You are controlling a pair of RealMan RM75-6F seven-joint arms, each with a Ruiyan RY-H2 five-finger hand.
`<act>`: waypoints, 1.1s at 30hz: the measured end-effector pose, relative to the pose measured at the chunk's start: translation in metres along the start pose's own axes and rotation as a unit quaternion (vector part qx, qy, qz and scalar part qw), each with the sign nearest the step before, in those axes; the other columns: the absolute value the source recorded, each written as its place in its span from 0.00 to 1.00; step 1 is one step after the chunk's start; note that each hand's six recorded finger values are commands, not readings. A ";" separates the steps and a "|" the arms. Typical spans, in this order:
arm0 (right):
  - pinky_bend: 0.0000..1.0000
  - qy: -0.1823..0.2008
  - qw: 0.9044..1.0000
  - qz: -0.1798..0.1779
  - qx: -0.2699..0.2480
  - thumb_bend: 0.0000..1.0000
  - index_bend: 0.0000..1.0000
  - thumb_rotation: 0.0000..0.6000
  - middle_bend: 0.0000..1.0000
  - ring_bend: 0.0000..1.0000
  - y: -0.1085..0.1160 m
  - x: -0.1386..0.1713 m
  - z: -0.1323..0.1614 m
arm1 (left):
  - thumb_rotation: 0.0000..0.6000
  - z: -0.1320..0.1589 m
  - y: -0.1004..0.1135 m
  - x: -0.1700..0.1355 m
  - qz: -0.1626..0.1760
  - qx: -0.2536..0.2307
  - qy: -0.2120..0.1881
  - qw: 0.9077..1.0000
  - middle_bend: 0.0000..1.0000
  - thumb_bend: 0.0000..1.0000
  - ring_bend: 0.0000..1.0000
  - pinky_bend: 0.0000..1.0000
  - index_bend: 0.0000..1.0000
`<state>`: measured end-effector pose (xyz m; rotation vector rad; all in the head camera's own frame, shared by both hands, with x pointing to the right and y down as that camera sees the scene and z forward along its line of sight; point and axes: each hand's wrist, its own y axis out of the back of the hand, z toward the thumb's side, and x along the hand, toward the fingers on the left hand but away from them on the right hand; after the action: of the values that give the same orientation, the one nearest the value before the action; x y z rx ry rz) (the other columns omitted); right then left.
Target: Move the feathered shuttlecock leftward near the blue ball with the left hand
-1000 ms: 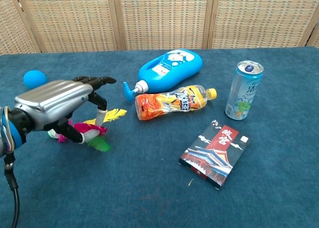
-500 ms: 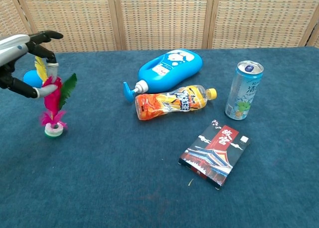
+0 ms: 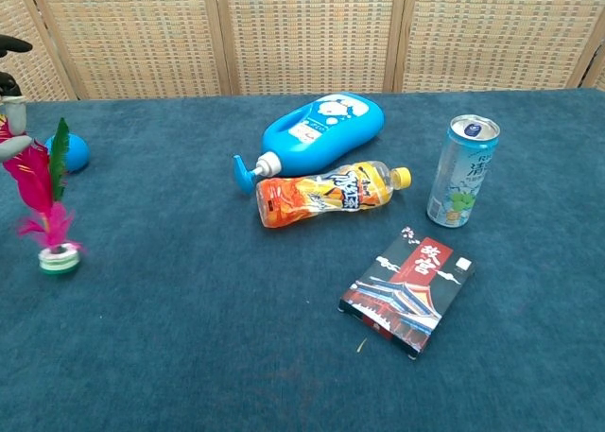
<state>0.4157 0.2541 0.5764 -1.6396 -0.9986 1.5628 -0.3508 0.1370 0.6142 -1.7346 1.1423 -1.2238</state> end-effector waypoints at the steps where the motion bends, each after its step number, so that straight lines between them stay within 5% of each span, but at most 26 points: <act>1: 0.00 0.000 1.000 0.000 0.000 0.17 0.05 1.00 0.00 0.00 0.000 0.000 0.000 | 1.00 -0.002 -0.001 0.000 0.000 -0.001 0.001 1.000 0.06 0.38 0.00 0.00 0.63; 28: 0.00 0.002 1.000 0.001 0.000 0.17 0.05 1.00 0.00 0.00 -0.001 0.000 0.001 | 1.00 -0.004 -0.007 0.001 0.004 -0.011 -0.005 1.000 0.06 0.38 0.00 0.00 0.63; 30: 0.00 0.001 1.000 0.001 0.000 0.17 0.05 1.00 0.00 0.00 -0.001 0.000 0.001 | 1.00 -0.004 -0.011 0.000 -0.002 -0.010 -0.005 1.000 0.05 0.38 0.00 0.00 0.58; 33: 0.00 0.001 1.000 0.001 0.000 0.17 0.05 1.00 0.00 0.00 -0.001 0.000 0.000 | 1.00 -0.005 -0.016 -0.002 -0.009 -0.009 -0.007 1.000 0.01 0.30 0.00 0.00 0.33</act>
<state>0.4155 0.2542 0.5772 -1.6425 -0.9973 1.5625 -0.3514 0.1438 0.6290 -1.7679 1.1354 -1.2150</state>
